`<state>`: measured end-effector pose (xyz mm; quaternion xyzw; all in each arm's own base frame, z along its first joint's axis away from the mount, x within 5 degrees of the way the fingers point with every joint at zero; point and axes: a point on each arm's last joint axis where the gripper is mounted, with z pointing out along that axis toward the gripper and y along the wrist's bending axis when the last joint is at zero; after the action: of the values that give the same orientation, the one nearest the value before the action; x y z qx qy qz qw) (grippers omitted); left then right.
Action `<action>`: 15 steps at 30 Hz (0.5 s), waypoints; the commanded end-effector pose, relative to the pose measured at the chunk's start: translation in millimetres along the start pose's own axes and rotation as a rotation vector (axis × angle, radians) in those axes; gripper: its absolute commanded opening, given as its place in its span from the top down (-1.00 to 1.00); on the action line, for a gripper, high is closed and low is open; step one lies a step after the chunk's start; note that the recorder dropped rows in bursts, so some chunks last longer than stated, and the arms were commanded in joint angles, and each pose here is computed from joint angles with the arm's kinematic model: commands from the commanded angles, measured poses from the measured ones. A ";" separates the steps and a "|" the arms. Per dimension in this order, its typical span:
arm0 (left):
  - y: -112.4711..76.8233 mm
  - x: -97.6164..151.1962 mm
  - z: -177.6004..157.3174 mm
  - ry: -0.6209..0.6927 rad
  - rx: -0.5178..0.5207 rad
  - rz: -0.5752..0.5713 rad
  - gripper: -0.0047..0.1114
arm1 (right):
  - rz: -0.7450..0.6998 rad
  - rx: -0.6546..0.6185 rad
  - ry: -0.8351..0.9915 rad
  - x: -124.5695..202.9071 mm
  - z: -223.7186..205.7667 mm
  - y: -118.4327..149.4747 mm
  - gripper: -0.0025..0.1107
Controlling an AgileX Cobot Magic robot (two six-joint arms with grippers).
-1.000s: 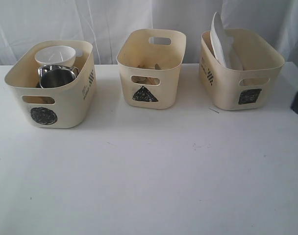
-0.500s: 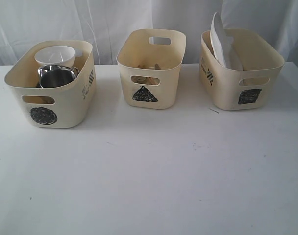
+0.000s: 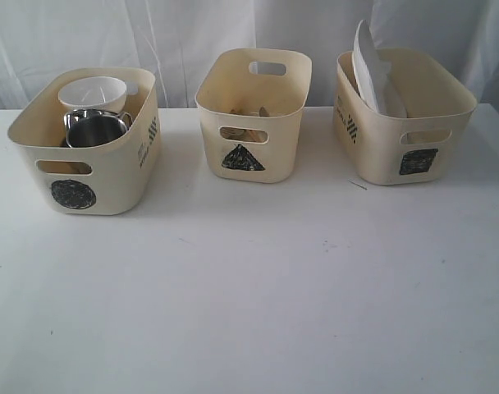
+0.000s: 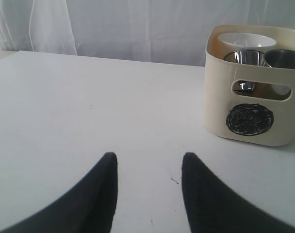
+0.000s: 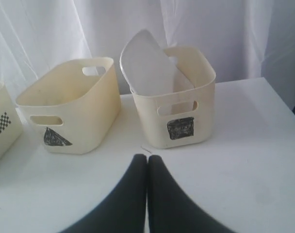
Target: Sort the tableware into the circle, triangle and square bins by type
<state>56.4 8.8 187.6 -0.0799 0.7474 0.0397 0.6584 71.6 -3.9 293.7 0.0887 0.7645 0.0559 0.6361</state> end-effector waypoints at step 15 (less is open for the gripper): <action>0.1 0.8 -0.1 -0.002 -0.001 -0.006 0.11 | -0.069 -0.058 -0.205 49.9 -15.1 -10.6 0.96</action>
<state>56.4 8.8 187.6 -0.0799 0.7474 0.0397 0.6584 46.1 -6.1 253.8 0.0654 0.7200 0.0421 0.6896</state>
